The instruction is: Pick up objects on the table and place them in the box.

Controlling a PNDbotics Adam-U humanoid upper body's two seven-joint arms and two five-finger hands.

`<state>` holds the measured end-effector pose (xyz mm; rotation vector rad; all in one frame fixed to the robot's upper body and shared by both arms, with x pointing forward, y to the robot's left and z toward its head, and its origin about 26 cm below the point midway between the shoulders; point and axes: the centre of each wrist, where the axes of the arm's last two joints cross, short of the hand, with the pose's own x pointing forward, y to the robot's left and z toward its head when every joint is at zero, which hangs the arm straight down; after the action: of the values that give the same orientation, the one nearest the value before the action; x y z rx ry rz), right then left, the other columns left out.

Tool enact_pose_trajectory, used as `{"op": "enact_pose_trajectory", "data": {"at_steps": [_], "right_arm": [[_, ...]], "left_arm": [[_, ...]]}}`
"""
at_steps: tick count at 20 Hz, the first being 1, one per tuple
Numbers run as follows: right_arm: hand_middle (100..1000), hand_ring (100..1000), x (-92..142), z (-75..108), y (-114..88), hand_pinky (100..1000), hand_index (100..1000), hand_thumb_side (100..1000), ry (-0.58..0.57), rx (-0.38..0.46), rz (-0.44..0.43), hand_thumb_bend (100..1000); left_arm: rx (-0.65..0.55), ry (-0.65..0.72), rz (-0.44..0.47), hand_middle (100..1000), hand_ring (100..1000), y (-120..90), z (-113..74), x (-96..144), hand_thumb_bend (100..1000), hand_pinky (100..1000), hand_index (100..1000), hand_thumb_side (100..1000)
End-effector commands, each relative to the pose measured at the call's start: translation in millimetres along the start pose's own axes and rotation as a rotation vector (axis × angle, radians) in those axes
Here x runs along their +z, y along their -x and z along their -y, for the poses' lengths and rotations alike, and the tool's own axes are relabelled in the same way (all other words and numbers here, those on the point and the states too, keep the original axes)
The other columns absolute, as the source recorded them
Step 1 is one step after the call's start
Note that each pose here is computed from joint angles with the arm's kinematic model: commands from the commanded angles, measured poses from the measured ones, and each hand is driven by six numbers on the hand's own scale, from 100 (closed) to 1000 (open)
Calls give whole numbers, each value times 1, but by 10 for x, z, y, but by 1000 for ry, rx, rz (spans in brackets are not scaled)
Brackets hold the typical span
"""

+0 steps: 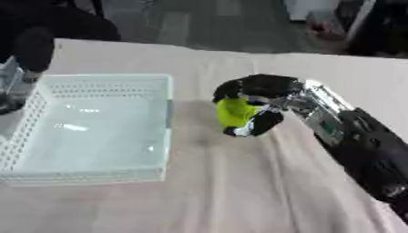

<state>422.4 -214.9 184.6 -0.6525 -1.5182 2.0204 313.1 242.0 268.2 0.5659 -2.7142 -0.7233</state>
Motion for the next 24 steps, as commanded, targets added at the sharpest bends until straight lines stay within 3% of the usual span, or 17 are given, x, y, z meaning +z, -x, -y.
{"op": "enact_pose_trajectory", "data": {"at_steps": [1,2,6,24], "right_arm": [[918,873,84,133,78,737,922,601,-5,32,-27,372],[920,875,89,142,85,706,920,545,-11,33,-27,377],[916,884,111,201,96,703,904,492,-34,69,-21,410],[908,884,146,232,131,671,884,431,-47,175,-21,391]], "left_arm": [[-1,-8,35,849,683,-48,-40,-77,301,763,807,760],[-1,-8,35,849,683,-48,-39,-79,300,763,807,759],[0,-7,38,849,683,-51,-37,-84,301,763,807,757],[12,-8,48,851,683,-66,-20,-115,294,763,808,760]]}}
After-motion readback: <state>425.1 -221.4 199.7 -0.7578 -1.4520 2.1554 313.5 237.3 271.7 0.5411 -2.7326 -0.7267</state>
